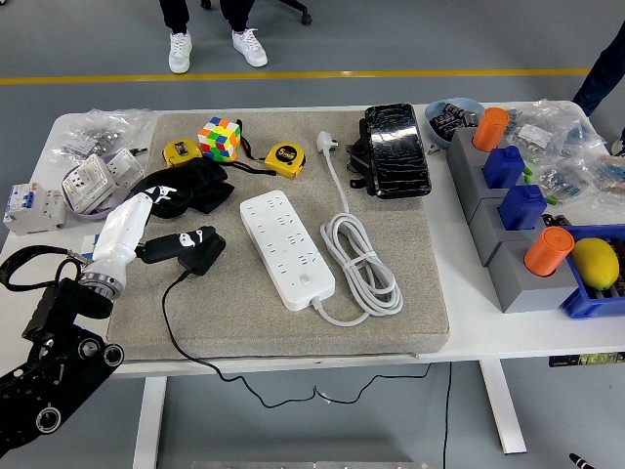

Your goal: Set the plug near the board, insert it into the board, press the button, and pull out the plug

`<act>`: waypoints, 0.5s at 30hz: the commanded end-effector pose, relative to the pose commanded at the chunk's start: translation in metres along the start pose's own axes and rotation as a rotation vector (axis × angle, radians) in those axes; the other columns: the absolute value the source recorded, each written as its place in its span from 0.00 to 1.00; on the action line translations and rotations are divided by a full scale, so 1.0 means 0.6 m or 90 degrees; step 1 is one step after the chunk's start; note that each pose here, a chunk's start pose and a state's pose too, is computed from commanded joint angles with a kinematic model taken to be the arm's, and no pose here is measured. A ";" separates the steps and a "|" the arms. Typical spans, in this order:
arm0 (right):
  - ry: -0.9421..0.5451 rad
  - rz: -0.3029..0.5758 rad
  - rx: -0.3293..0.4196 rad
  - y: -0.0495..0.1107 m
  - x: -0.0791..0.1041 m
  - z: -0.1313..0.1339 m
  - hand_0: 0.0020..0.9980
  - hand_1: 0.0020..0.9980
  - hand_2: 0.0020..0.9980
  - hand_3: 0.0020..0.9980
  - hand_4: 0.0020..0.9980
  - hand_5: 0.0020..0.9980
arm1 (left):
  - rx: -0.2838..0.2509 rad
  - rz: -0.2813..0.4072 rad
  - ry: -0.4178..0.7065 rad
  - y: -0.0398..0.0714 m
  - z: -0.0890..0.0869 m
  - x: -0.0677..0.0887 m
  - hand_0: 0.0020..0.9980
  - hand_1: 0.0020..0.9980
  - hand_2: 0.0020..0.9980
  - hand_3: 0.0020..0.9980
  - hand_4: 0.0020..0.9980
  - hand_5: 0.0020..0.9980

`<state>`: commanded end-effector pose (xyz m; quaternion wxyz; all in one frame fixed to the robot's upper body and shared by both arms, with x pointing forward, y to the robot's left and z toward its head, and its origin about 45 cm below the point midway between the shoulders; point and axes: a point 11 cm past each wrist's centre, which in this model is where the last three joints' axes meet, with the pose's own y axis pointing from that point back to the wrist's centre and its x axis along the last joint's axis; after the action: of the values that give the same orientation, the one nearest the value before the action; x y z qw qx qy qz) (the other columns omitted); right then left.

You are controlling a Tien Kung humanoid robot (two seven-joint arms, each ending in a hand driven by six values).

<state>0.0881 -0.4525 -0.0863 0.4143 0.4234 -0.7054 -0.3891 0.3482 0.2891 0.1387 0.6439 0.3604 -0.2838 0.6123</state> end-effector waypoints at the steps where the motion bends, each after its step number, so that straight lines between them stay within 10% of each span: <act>1: 0.000 0.000 0.000 0.000 0.000 0.000 0.57 0.64 0.61 0.54 0.92 0.48 | 0.001 -0.001 -0.001 0.000 0.000 -0.001 0.67 0.69 0.69 0.73 1.00 0.59; 15: -0.004 0.000 -0.001 0.000 -0.001 0.002 0.57 0.64 0.61 0.54 0.92 0.48 | 0.014 -0.031 -0.037 0.000 -0.010 -0.024 0.67 0.68 0.68 0.73 1.00 0.56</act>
<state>0.0871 -0.4517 -0.0868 0.4124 0.4220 -0.7065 -0.3907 0.3464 0.2855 0.1236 0.6459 0.3918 -0.2866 0.5892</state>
